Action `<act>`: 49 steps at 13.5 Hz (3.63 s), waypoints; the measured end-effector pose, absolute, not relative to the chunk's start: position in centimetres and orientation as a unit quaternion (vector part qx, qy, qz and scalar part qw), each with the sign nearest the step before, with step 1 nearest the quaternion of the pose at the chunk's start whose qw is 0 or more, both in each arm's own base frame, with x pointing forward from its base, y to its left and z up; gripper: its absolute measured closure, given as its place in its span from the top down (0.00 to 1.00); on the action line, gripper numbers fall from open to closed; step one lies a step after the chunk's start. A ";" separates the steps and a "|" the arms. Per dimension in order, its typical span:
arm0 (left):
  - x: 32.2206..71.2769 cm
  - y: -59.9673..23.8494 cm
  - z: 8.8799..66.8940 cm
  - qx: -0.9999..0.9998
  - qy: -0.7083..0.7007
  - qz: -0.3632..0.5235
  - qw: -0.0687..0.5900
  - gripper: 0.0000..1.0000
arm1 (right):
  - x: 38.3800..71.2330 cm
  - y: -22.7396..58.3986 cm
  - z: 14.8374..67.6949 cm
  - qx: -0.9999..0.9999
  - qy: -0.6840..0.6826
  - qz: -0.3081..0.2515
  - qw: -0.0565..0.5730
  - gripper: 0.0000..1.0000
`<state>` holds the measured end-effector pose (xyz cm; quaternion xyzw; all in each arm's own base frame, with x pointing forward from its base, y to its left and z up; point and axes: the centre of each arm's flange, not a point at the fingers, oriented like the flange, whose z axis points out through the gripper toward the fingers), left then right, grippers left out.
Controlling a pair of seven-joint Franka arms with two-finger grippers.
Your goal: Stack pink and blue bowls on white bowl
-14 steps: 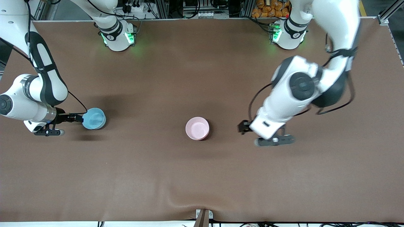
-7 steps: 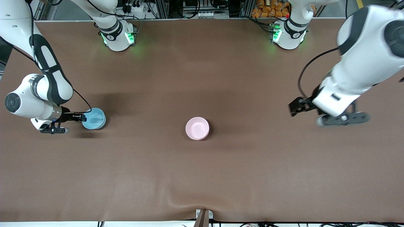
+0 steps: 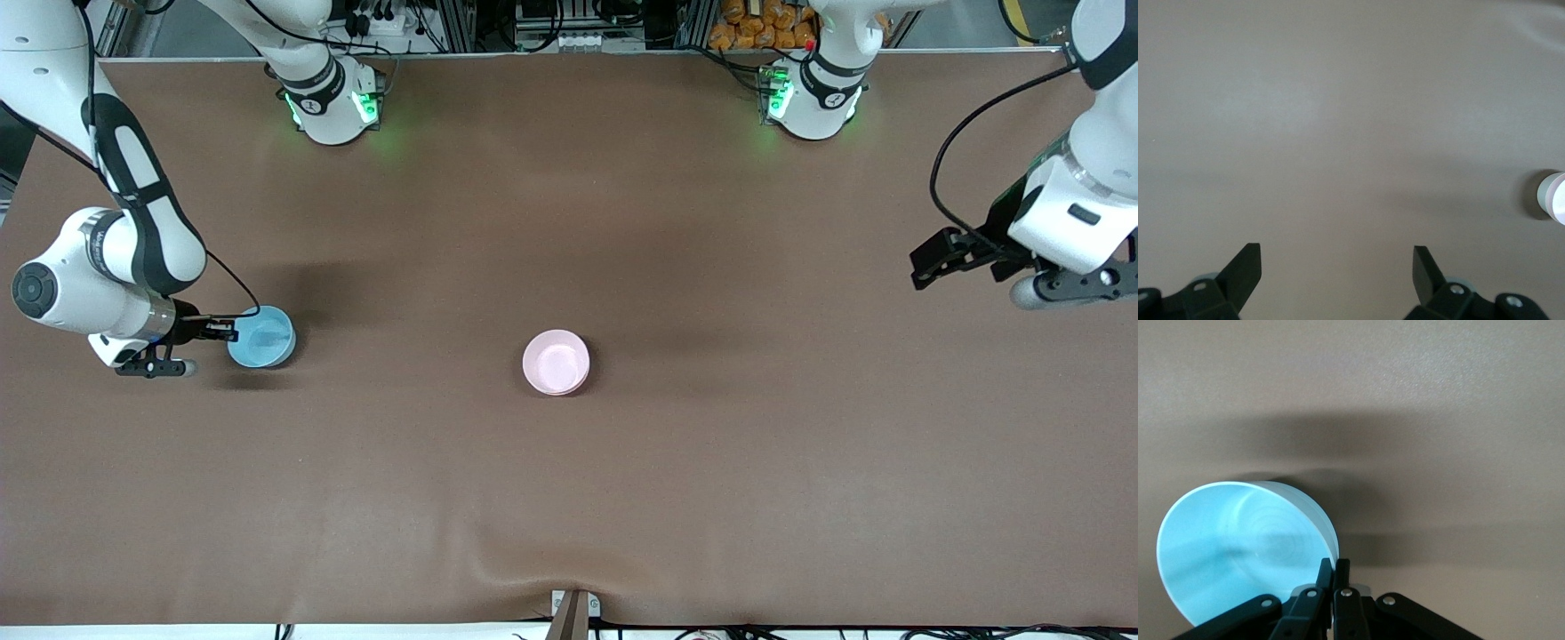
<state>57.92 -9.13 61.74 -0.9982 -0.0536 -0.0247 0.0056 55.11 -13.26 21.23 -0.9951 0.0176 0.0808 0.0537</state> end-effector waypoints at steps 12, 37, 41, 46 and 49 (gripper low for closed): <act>56.4 -2.9 63.5 -0.996 -0.083 -0.011 0.003 1.00 | 57.3 12.2 30.2 -0.976 0.138 0.116 0.125 0.02; 56.1 -3.7 63.6 -0.997 -0.078 -0.011 -0.005 1.00 | 54.6 40.6 23.5 -0.927 0.346 0.047 0.136 0.09; 56.1 -3.7 63.4 -0.997 -0.078 -0.009 -0.005 1.00 | 56.6 40.4 25.8 -0.927 0.349 0.054 0.131 0.53; 56.1 -3.7 63.3 -0.997 -0.078 -0.008 -0.005 1.00 | 63.3 34.2 36.4 -0.932 0.331 0.112 0.099 1.00; 56.1 -3.7 63.3 -0.997 -0.078 -0.008 -0.005 1.00 | 66.8 24.6 40.1 -0.959 0.236 0.117 0.104 1.00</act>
